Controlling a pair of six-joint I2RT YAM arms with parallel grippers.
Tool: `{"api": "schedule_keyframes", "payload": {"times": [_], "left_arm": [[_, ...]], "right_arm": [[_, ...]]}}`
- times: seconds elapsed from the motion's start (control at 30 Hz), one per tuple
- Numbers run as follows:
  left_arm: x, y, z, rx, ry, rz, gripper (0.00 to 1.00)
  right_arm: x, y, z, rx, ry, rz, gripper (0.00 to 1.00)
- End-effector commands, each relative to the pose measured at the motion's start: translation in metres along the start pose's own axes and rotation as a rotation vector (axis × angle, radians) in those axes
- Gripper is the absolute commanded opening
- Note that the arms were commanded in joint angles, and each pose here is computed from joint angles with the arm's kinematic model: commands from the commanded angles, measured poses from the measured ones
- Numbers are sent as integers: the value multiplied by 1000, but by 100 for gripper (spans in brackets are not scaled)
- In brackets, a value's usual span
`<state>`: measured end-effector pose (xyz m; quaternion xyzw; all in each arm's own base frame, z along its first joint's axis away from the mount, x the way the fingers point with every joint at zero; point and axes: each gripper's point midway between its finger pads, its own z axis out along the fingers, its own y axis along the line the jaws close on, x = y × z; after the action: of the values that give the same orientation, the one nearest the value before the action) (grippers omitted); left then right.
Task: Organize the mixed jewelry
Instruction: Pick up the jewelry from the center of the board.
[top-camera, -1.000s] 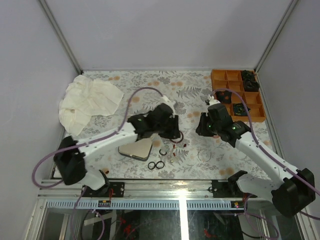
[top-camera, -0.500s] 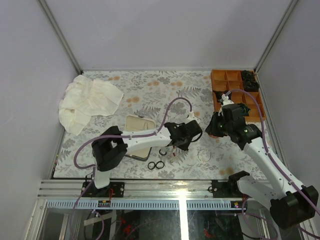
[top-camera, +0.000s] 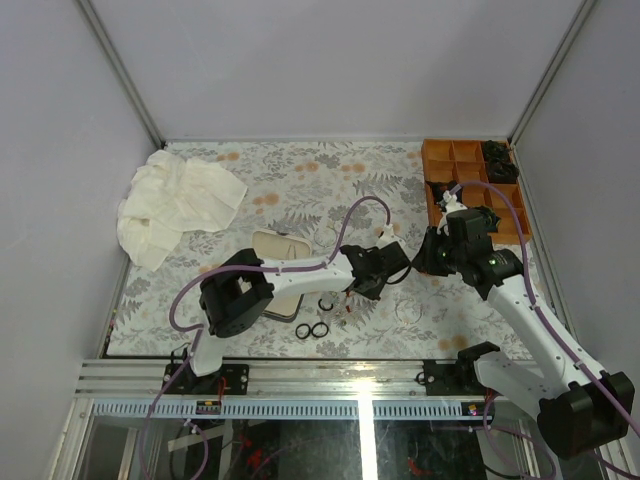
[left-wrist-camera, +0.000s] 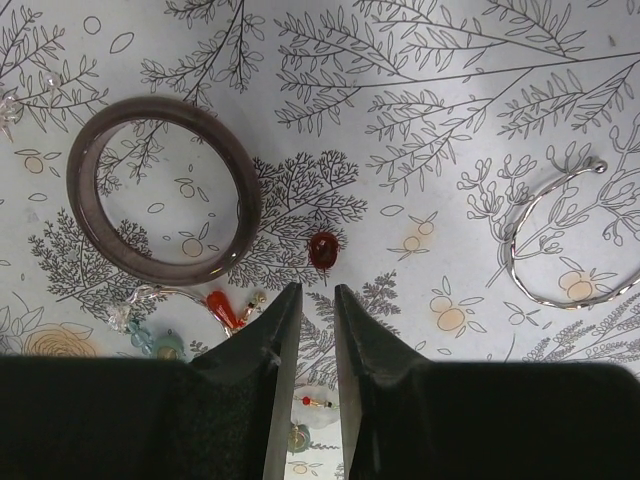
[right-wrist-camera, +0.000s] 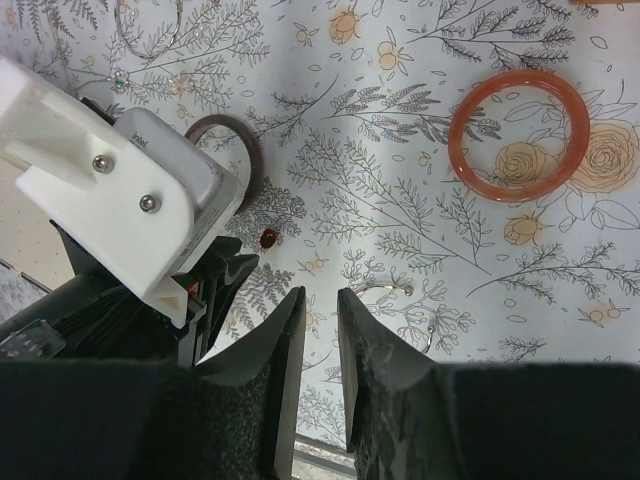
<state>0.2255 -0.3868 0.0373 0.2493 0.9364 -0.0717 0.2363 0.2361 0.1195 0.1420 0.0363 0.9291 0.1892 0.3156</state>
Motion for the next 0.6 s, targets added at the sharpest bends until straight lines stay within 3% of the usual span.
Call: {"api": "schedule_keyframes", "payload": {"times": [0.0,0.57], "left_arm": [[-10,0,0,-22,-33,16,18],[-6,-2,13,-19,-22,24,18]], "right_arm": [[0,3,-2,-28,-1,-20,26],[2,5,1,-44,8,-24,25]]}}
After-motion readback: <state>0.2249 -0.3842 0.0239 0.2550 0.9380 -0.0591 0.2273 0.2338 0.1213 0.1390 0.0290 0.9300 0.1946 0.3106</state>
